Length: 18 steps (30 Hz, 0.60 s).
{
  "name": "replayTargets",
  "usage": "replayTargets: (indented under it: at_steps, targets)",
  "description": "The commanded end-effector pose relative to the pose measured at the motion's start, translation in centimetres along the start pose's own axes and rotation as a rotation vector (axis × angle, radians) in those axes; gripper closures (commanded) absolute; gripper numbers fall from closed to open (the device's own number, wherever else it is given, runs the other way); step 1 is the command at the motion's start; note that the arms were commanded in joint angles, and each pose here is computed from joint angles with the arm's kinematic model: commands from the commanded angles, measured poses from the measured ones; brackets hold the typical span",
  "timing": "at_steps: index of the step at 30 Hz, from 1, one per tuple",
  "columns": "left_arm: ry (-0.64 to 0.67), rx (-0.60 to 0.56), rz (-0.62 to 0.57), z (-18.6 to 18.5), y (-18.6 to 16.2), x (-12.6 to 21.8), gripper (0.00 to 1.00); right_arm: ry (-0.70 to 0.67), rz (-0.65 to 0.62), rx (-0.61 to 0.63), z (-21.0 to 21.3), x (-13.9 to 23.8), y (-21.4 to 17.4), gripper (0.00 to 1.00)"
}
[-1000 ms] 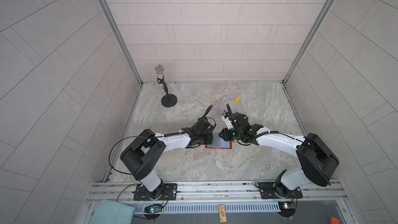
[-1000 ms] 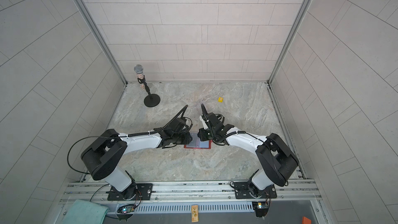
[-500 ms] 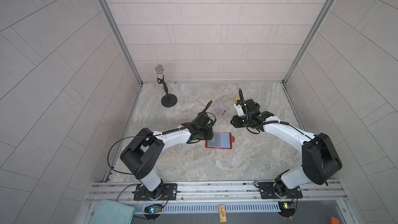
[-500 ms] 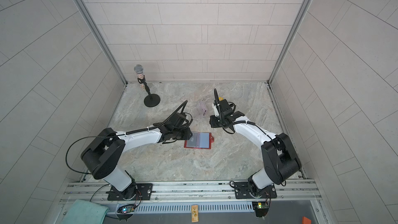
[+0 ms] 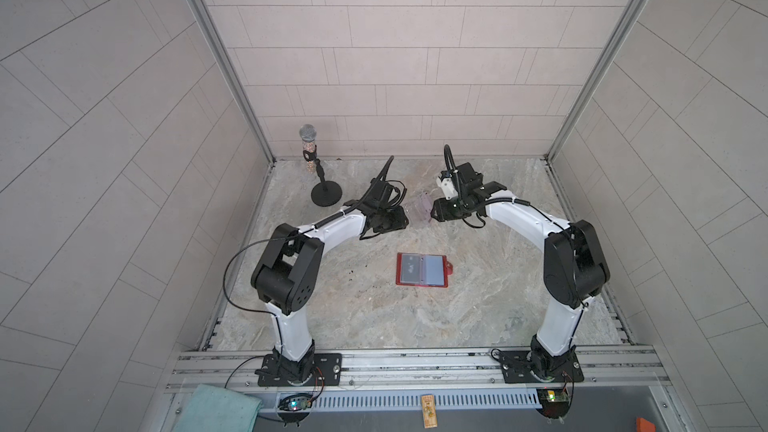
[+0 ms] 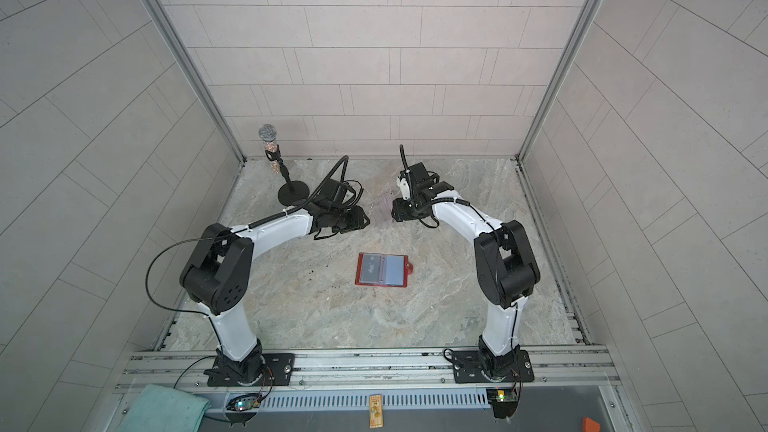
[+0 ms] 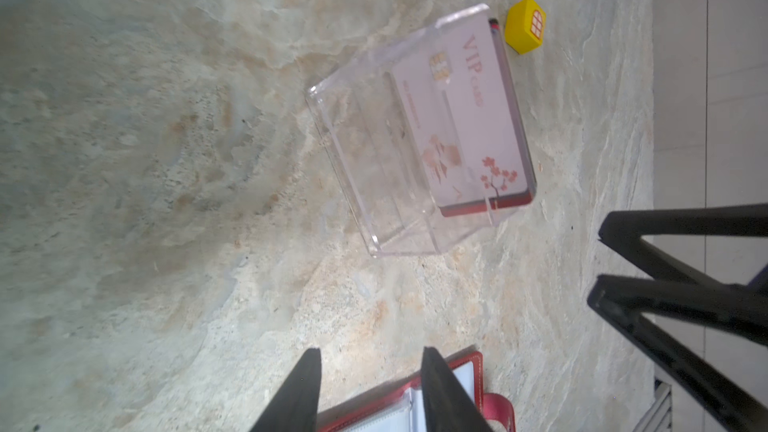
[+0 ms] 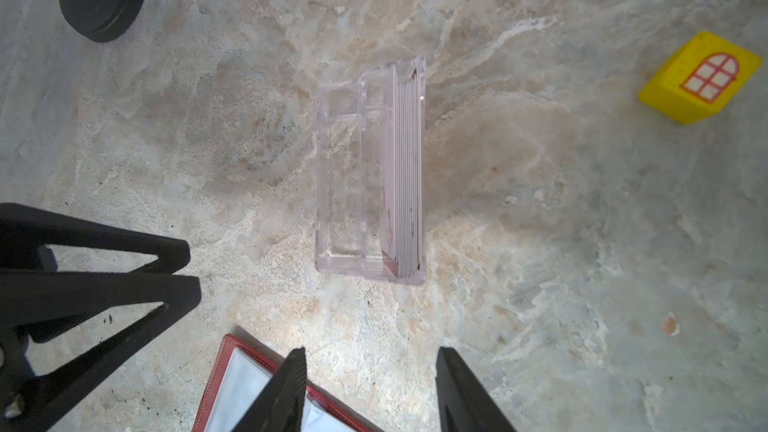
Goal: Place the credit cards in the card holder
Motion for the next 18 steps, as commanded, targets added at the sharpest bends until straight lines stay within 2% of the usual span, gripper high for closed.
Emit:
replayTargets:
  at_steps: [1, 10, 18]
  targets:
    - [-0.047, 0.020, 0.036, -1.2, 1.0, -0.4, 0.51, -0.011, 0.047, 0.025, -0.6, -0.3, 0.2, 0.46]
    - [-0.110, 0.090, 0.058, -2.2, 4.1, -3.2, 0.47, 0.004, 0.082, 0.026, -2.0, -2.3, 2.2, 0.46]
    - [-0.178, 0.173, 0.098, -2.6, 5.3, -5.6, 0.47, -0.009, 0.101, 0.038, -2.7, -3.5, 3.3, 0.46]
Point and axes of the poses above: each gripper's point midway between its finger pads, its own x axis back along the fingers, its own z axis along the line the jaws close on, y = z × x, the point moved 2 cm from there along x, back along the fingers, and after that the axes turned 13 degrees about x, right-handed, at the moved point
